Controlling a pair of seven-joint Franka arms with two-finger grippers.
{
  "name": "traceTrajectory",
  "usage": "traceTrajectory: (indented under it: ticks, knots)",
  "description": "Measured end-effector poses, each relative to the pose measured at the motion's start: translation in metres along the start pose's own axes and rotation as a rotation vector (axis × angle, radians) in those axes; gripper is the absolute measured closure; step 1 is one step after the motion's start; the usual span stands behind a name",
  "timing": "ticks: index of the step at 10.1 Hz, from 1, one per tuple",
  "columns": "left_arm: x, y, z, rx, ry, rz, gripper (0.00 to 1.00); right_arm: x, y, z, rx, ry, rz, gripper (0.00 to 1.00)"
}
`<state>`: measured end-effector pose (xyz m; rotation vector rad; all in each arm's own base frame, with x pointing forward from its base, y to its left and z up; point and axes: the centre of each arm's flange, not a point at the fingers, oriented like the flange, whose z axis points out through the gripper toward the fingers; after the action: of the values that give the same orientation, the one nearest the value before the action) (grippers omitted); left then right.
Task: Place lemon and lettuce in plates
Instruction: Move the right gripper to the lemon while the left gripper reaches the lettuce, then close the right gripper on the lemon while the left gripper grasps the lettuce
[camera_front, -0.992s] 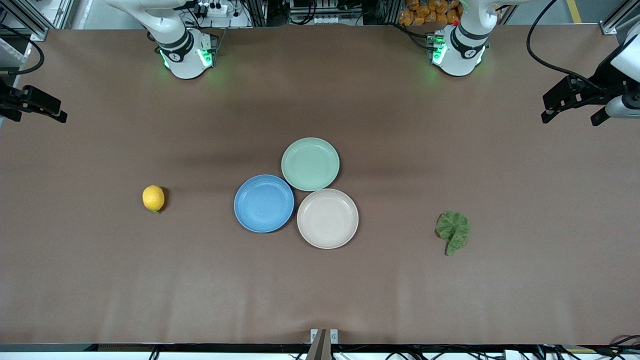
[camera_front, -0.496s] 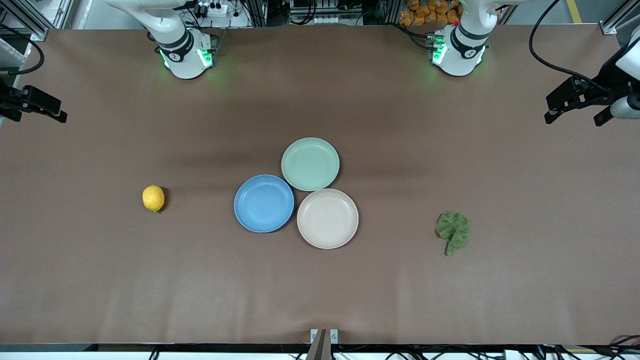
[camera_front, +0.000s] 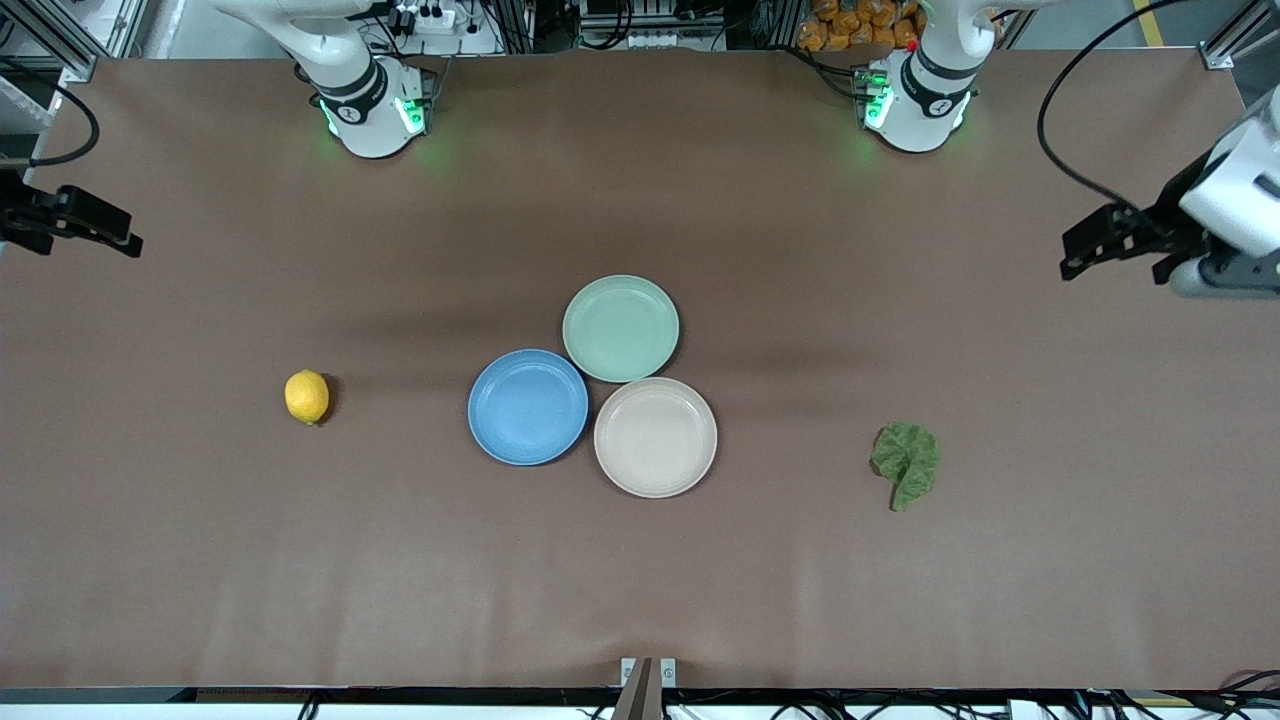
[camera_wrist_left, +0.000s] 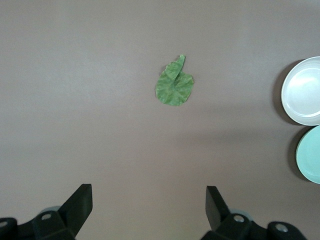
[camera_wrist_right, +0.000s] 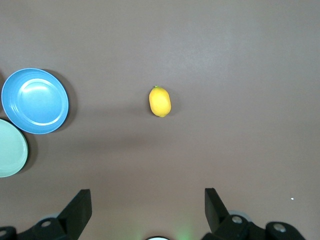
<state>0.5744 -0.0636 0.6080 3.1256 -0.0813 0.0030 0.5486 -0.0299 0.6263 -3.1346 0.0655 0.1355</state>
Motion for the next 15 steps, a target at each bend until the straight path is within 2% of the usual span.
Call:
traceTrajectory:
  ticks: [3,7,11,13,15]
  knots:
    - [0.036,0.008,0.06,-0.006,-0.025,0.008,0.0,0.019,-0.002,0.054,-0.001,-0.014,-0.003,0.0]
    - [0.079,0.011,0.151,-0.011,-0.034,-0.006,0.0,0.045,-0.011,0.173,-0.005,-0.02,-0.019,0.0]
    - [0.103,0.03,0.223,0.004,-0.011,0.033,0.0,0.059,-0.016,0.267,-0.01,0.002,-0.027,0.0]
    - [0.107,0.034,0.256,0.038,-0.03,0.071,0.0,0.059,-0.015,0.303,-0.011,0.008,-0.026,0.0]
    - [0.111,0.037,0.29,0.036,-0.046,0.123,0.0,0.055,-0.013,0.341,-0.013,0.044,-0.025,0.0]
